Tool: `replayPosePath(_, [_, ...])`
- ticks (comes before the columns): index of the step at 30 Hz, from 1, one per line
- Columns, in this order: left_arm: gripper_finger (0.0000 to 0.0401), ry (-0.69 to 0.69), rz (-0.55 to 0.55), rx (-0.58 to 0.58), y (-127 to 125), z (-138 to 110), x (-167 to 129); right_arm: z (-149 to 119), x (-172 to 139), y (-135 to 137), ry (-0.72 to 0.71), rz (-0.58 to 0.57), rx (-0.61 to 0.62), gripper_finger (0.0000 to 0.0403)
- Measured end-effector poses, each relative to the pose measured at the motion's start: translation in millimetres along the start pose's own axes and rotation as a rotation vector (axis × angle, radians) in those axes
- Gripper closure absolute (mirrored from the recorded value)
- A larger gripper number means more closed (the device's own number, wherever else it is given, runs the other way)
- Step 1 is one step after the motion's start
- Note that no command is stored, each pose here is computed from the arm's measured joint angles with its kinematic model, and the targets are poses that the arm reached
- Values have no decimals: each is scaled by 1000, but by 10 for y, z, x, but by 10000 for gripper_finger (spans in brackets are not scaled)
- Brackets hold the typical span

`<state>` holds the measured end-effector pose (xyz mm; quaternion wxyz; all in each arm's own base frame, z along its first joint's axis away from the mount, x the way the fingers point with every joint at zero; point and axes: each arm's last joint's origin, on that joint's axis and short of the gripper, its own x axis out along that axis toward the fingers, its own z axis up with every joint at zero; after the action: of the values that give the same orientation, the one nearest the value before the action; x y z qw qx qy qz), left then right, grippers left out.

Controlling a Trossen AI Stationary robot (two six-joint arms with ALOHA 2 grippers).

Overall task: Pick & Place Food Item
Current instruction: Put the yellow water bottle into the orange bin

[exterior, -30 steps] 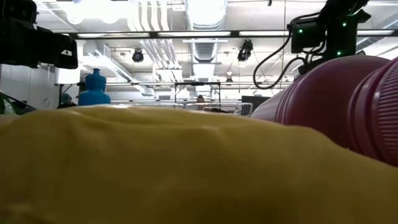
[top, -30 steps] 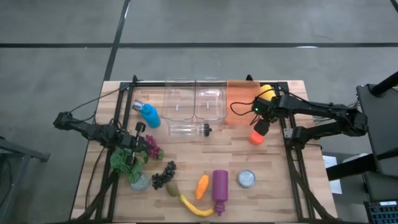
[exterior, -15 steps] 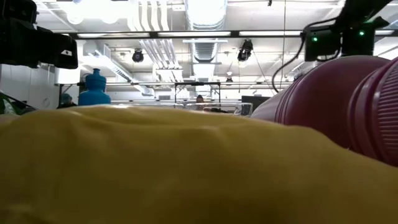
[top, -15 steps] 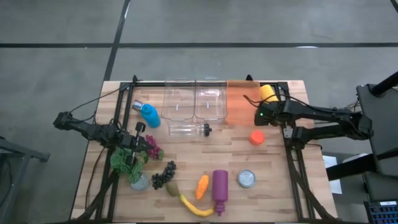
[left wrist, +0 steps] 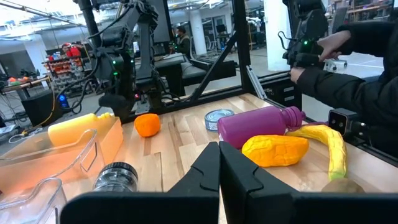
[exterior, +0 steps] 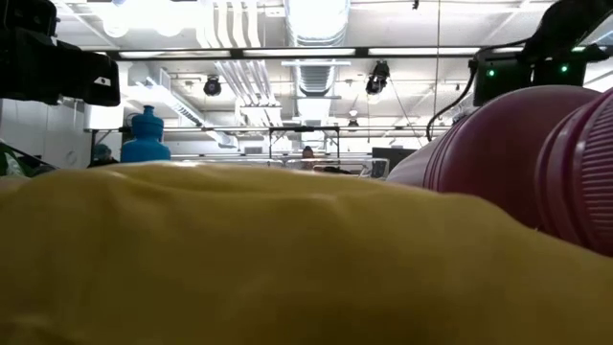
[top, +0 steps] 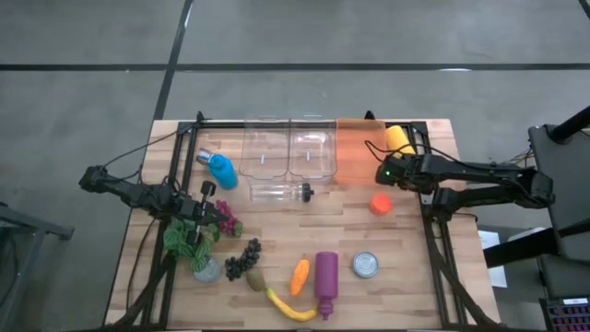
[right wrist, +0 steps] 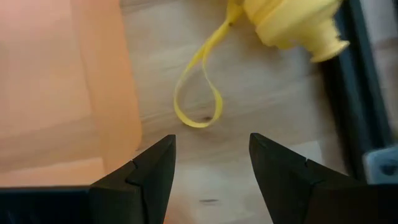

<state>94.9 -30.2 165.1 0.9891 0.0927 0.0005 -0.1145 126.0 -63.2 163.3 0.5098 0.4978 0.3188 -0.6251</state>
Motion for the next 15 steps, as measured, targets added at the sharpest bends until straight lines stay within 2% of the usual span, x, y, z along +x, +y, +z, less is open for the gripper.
replayPosePath(15, [400, 0, 0, 0, 0, 0, 0, -41, 154, -84, -51, -16, 81, 199])
